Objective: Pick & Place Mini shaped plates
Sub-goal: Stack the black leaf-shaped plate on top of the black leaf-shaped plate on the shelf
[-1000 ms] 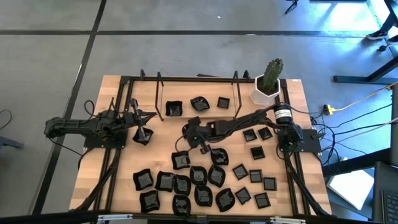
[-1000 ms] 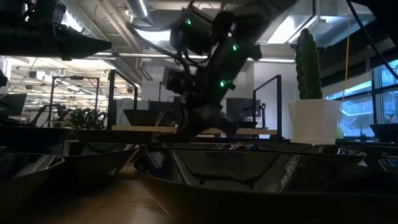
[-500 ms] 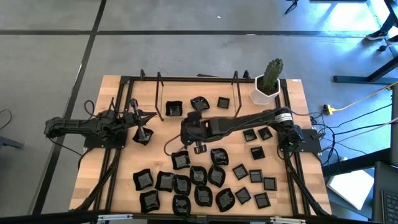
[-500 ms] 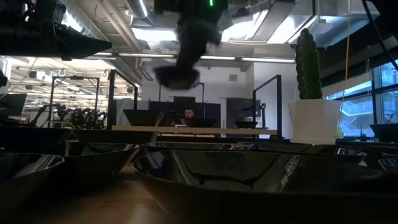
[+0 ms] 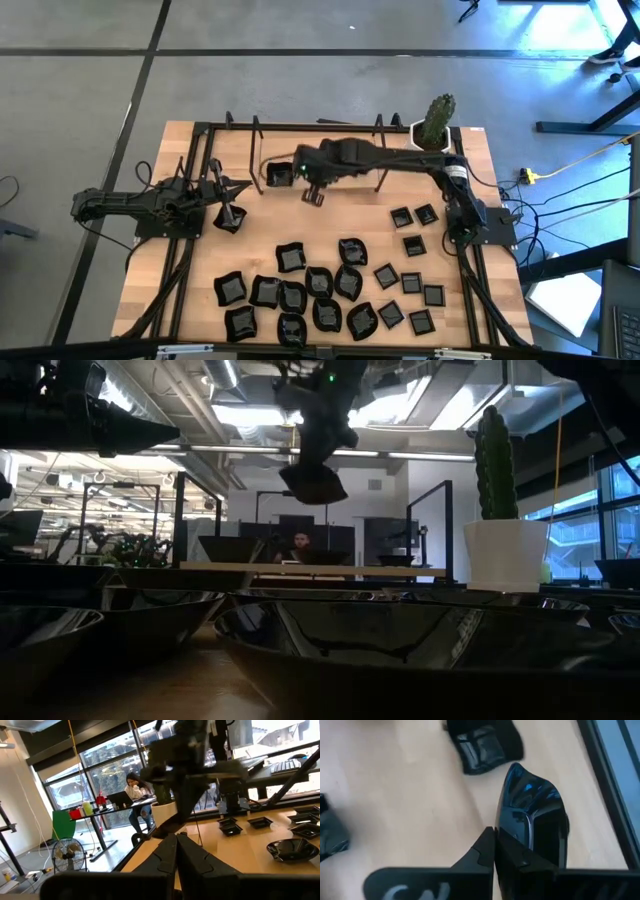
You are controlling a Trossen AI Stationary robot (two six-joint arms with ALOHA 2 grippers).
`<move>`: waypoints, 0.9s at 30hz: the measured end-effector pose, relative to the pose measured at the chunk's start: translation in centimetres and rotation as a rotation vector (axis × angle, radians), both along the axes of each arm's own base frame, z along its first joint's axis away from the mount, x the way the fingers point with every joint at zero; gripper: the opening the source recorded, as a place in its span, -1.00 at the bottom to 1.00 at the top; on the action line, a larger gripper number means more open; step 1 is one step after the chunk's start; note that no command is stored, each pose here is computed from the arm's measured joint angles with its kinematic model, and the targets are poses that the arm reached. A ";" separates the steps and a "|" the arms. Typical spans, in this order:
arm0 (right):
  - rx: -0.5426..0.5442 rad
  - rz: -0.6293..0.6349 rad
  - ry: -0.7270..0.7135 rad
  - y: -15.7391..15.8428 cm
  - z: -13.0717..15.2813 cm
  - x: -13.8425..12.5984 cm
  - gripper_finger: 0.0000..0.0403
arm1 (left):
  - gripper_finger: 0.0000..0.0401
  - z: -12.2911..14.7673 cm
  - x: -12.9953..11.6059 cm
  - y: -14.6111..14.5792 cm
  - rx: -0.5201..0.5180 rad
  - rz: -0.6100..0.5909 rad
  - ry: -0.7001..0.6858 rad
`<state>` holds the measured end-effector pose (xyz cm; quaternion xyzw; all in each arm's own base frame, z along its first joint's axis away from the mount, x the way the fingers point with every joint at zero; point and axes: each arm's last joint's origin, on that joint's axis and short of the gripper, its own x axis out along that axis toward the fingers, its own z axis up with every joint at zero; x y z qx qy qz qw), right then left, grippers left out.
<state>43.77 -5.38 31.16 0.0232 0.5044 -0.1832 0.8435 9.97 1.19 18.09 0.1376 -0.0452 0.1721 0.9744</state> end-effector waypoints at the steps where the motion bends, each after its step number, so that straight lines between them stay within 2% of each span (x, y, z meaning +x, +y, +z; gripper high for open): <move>1: 0.005 -0.019 -0.003 -0.5 0.0 0.0 -0.98 | -0.97 0.0 0.0 0.0 0.000 0.000 0.000; 9: 0.123 -0.240 -0.101 -4.2 -0.1 -0.2 -0.98 | -0.99 0.0 0.0 0.0 0.000 0.000 0.000; 16: 0.150 -0.299 -0.051 -5.6 -2.0 0.2 -0.98 | -0.95 0.0 0.0 0.0 -0.016 -0.002 -0.005; 20: 0.145 -0.247 -0.020 -5.6 -2.8 0.5 -0.98 | -0.96 -0.1 0.0 0.0 -0.016 -0.002 0.000; 23: 0.099 -0.151 0.011 -5.2 -3.0 0.7 -0.98 | -0.98 -0.1 0.0 0.0 -0.008 0.000 0.004; 27: -0.081 -0.063 0.054 -3.4 -2.8 1.2 -0.98 | -0.97 -0.1 0.0 0.0 -0.009 -0.001 0.005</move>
